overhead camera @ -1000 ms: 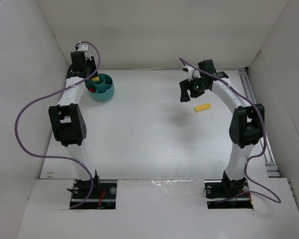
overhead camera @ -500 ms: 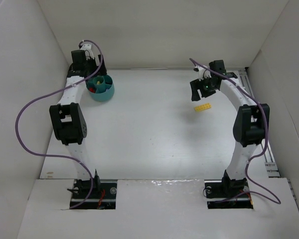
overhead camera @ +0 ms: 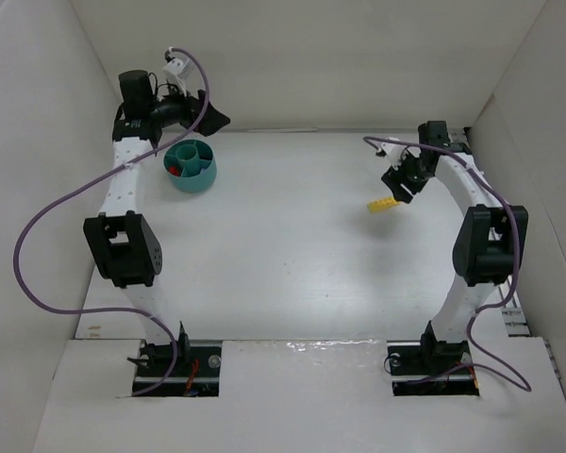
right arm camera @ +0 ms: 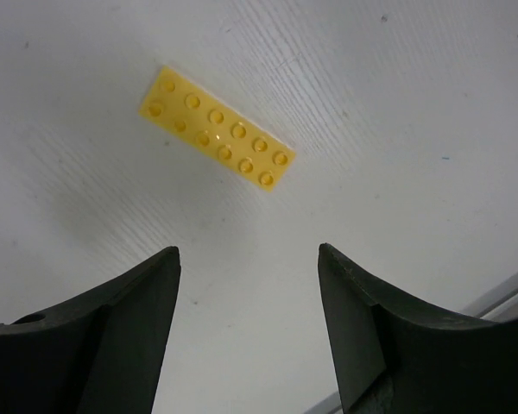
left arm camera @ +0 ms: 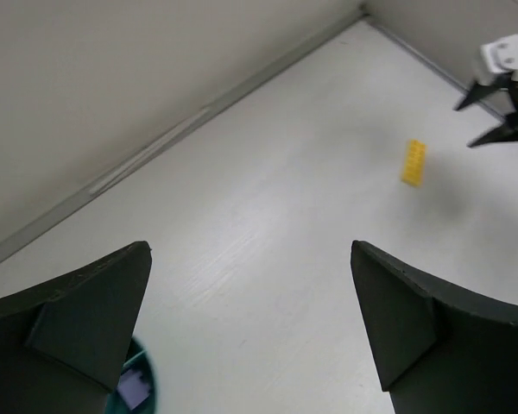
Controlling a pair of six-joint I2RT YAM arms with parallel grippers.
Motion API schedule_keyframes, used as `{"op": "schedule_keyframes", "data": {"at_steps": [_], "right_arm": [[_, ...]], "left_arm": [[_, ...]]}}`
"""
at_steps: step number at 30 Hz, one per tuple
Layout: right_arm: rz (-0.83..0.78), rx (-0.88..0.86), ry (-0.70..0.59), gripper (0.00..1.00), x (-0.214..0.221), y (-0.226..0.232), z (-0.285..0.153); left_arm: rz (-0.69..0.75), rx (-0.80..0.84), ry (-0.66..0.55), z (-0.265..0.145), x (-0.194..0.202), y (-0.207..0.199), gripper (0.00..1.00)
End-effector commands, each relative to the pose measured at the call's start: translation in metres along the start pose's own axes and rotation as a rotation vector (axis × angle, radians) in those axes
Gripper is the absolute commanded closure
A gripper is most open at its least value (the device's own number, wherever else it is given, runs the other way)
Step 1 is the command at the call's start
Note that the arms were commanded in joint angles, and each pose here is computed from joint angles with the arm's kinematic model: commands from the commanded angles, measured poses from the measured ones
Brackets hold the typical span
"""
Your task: Sort the legos into containers by color
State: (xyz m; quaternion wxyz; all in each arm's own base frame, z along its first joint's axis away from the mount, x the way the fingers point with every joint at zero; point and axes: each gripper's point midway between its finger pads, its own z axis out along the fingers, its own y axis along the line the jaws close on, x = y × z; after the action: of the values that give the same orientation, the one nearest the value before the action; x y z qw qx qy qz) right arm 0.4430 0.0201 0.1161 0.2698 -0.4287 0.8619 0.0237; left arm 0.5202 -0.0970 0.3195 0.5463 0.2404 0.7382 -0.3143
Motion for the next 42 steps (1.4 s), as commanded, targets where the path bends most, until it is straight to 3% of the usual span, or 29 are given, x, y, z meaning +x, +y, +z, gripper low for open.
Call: {"op": "schedule_keyframes", "data": {"at_steps": [1, 8, 14, 35, 38, 39, 41, 42], "right_arm": [[-0.278, -0.022, 0.001, 0.30, 0.001, 0.000, -0.016], [-0.519, -0.140, 0.031, 0.27, 0.006, -0.015, 0.018], [-0.595, -0.226, 0.071, 0.27, 0.002, -0.013, 0.041], [-0.692, -0.425, 0.242, 0.29, 0.026, 0.014, 0.083], [-0.702, -0.424, 0.249, 0.36, 0.024, 0.015, 0.086], [-0.699, -0.436, 0.254, 0.49, 0.026, 0.017, 0.084], [-0.687, -0.452, 0.275, 0.62, 0.034, 0.022, 0.083], [-0.668, -0.435, 0.248, 0.75, 0.025, 0.026, 0.084]], "left_arm": [[0.065, 0.271, -0.030, -0.007, -0.010, -0.065, 0.00], [0.051, 0.299, -0.024, -0.003, -0.006, -0.076, 0.00], [0.069, 0.265, -0.029, -0.008, -0.007, -0.077, 0.00], [0.057, 0.228, -0.008, -0.006, 0.005, -0.069, 0.00], [0.057, 0.228, -0.008, -0.006, 0.005, -0.069, 0.00], [0.057, 0.228, -0.008, -0.006, 0.005, -0.069, 0.00], [0.058, 0.217, -0.007, -0.005, 0.005, -0.067, 0.00], [0.058, 0.217, -0.007, -0.005, 0.005, -0.067, 0.00]]}}
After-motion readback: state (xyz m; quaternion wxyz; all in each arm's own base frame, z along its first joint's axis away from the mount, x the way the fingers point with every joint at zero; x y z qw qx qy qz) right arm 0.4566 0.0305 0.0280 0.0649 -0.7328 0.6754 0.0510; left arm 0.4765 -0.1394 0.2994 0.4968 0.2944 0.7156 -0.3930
